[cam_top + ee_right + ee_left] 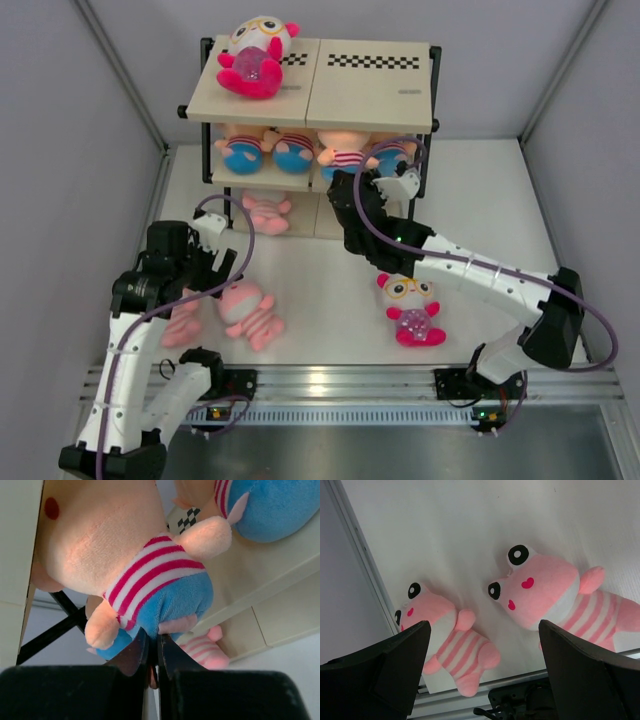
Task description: Place and organize the stuffed toys onto the shelf
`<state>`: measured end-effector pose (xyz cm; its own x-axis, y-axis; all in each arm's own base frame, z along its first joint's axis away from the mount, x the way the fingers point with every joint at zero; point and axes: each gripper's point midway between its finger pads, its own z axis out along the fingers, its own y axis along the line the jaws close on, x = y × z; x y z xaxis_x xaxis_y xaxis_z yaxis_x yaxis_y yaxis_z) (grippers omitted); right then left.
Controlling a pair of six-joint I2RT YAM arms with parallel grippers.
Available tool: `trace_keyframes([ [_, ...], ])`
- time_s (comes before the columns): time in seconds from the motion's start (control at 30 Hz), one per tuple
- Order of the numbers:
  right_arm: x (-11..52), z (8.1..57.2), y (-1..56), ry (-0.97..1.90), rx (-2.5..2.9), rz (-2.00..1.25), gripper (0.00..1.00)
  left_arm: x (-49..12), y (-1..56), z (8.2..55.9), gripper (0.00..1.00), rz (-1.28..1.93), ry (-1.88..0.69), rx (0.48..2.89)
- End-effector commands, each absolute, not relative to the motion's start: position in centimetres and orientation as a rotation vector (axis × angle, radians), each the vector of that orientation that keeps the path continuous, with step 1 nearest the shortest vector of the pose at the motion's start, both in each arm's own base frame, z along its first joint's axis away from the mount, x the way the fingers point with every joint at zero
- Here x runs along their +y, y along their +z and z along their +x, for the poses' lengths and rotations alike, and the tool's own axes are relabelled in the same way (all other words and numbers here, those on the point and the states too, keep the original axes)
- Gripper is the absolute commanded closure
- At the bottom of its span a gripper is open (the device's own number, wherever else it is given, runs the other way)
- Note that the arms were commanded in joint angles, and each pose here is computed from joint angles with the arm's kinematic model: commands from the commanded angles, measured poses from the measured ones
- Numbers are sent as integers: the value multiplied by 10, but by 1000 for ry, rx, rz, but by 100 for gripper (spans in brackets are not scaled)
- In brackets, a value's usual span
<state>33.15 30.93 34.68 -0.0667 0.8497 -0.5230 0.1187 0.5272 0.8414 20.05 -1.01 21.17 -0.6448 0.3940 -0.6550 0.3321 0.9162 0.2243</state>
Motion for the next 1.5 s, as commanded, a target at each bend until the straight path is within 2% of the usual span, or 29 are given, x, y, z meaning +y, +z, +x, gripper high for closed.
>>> trace_keyframes([
  [0.0, 303, 344, 363, 780, 1455, 969, 100, -13, 216, 199, 5, 509, 94, 2301],
  [0.5, 307, 379, 340, 694, 1477, 1000, 98, -10, 212, 197, 5, 513, 117, 2309],
  [0.53, 307, 381, 340, 697, 1477, 1002, 95, -9, 211, 197, 5, 515, 119, 2310],
  [0.57, 309, 383, 339, 696, 1478, 1002, 85, -10, 211, 197, 5, 516, 117, 2311],
  [0.67, 313, 387, 336, 693, 1489, 997, 63, -10, 211, 197, 5, 517, 118, 2311],
  [0.97, 319, 385, 344, 739, 1508, 926, 46, -10, 207, 196, 5, 521, 114, 2321],
  [1.23, 323, 379, 380, 749, 1494, 814, 36, -10, 204, 196, 5, 524, 113, 2330],
  [1.47, 323, 366, 386, 763, 1509, 758, 25, -10, 204, 195, 5, 520, 110, 2329],
])
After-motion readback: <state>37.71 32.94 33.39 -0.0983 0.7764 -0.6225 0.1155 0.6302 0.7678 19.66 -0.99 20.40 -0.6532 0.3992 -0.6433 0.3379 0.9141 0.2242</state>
